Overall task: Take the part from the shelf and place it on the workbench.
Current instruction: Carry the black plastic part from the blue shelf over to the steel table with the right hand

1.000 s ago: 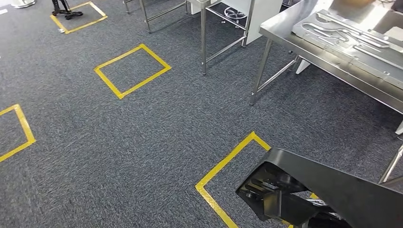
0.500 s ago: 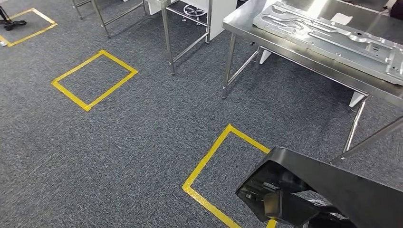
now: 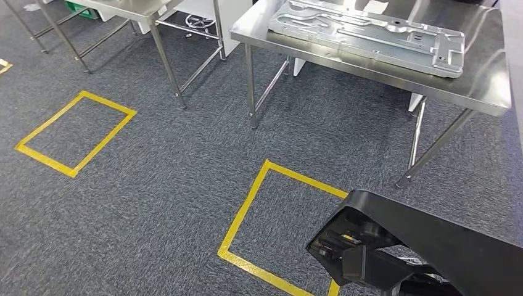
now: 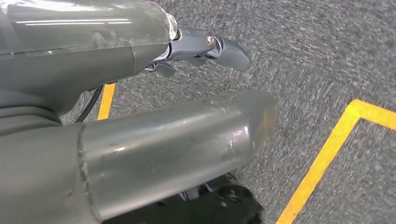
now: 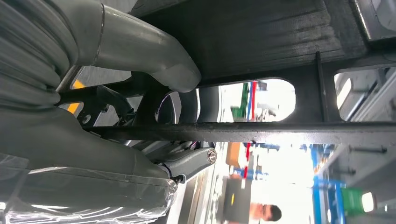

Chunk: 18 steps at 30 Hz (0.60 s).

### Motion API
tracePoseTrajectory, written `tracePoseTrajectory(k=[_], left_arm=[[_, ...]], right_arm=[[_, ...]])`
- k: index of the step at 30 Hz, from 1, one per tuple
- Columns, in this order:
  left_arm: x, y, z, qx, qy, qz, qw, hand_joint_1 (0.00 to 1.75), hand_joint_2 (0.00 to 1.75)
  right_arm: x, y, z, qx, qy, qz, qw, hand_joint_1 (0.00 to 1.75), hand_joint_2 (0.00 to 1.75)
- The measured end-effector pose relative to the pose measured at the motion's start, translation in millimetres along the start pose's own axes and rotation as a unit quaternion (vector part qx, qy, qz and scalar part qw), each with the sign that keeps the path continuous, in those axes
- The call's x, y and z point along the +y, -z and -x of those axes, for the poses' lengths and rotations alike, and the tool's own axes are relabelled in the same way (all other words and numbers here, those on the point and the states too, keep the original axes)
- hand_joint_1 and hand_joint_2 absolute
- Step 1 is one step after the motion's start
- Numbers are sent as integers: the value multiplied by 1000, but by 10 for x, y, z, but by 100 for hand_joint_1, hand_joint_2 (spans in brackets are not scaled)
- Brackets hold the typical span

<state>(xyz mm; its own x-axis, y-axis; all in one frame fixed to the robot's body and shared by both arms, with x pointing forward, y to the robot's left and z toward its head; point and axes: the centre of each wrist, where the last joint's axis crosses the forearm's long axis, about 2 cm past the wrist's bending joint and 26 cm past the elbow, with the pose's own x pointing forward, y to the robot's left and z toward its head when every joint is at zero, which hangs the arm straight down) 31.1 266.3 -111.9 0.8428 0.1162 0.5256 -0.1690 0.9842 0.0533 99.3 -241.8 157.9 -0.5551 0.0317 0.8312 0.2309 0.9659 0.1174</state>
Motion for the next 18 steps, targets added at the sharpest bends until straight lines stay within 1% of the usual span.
tracePoseTrajectory(k=[4,10,14,18], left_arm=[[13,1,2,0,0,0,1000,0,0],[-1,17,-32,-8,-4,8,1000,0,0],[14,-3,11,-4,-4,10,1000,0,0],[17,-2,9,-4,-5,11,1000,0,0]], right_arm=[[2,1,4,0,-2,-1,1000,175,175],[-8,1,1,-2,-35,3,999,175,175],[5,38,-2,-11,-52,10,999,175,175],[27,50,-7,-14,-56,10,998,175,175]])
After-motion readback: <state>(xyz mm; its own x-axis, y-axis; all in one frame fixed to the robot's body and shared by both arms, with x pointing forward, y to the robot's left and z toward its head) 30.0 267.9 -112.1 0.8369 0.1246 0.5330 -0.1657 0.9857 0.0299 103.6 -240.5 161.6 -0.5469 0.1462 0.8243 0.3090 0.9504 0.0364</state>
